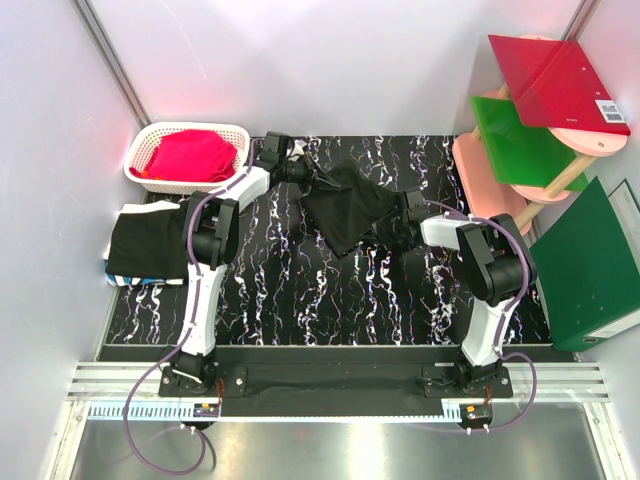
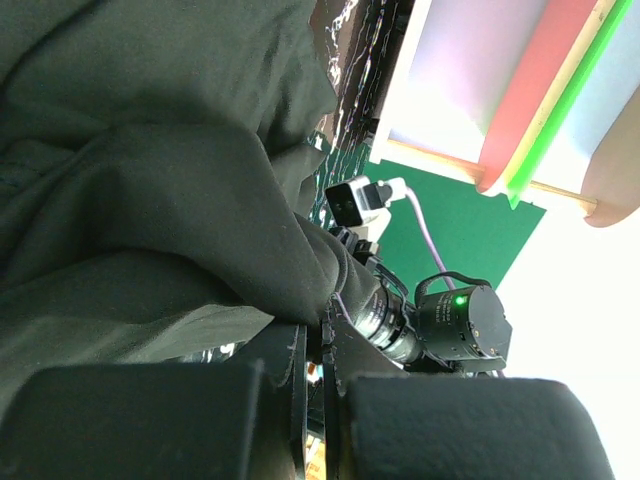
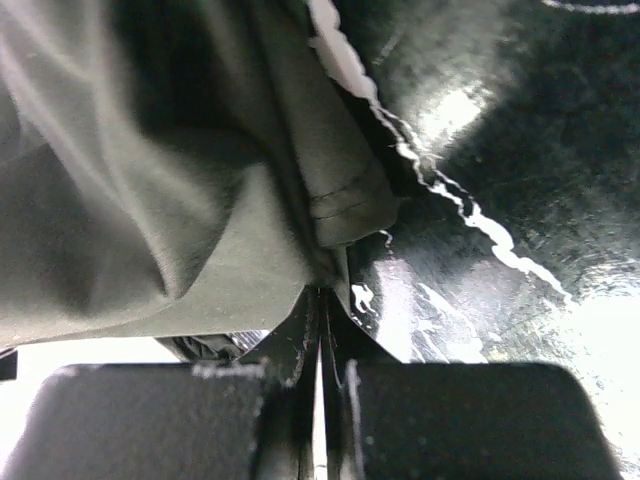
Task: Fold and stack the t-shirts
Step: Fold the long partially folded tshirt into a neat square
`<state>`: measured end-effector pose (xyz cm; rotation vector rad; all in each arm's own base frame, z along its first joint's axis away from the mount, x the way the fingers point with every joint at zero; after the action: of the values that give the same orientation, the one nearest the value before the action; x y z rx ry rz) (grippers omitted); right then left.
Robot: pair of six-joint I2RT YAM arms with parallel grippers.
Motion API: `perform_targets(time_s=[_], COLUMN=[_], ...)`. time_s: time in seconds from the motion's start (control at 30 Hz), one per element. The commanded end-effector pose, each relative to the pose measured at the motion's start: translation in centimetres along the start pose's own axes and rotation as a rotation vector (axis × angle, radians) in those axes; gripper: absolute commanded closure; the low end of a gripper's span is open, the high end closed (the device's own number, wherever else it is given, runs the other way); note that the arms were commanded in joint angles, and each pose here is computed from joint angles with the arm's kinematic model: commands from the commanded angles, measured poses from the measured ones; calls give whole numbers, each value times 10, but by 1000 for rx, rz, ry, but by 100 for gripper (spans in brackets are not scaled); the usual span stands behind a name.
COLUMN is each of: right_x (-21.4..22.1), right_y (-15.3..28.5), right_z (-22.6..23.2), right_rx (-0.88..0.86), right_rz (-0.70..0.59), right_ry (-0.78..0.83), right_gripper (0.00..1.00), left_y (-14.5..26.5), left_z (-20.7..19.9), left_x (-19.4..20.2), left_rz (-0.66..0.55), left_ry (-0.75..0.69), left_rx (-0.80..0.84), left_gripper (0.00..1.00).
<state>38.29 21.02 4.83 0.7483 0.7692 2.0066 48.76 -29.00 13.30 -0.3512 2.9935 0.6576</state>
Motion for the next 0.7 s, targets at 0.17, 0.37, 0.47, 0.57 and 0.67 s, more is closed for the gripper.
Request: perform_targets(time_s=[0.17,0.37,0.47,0.57,0.67], right_x=[4,1,2,4,4], right_y=[55,77,71,62,53], right_z=[73,96,84,50,14], right_rx=[-182,-206,-121,-19,59], right_rz=[-111,-181,-156,-111,-95], right_ry=[175,252,250,196,115], right_gripper=[100,100,88,58,30], left_y=[10,20,21,20,20], left_z=[-18,-34,-34,-30,-28], left_x=[-6,-17,-20,-21,-19], left_rz=[-2,-42,-47,-42,-39], left_ry=[-58,-99,-99,-93,-92], left_rx=[52,71,75,75,75], left_gripper=[100,100,100,100,100])
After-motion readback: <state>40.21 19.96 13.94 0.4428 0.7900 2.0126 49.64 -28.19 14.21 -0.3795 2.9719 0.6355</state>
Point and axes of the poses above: each gripper's point midway between its finger pads, its own y axis back along the fingers, its own z axis along the line the jaws close on, x = y × z, the point moved 3 cm from there along y, back along the fingers, and after that the axes turned 13 degrees about -y, right-handed, at the moved point
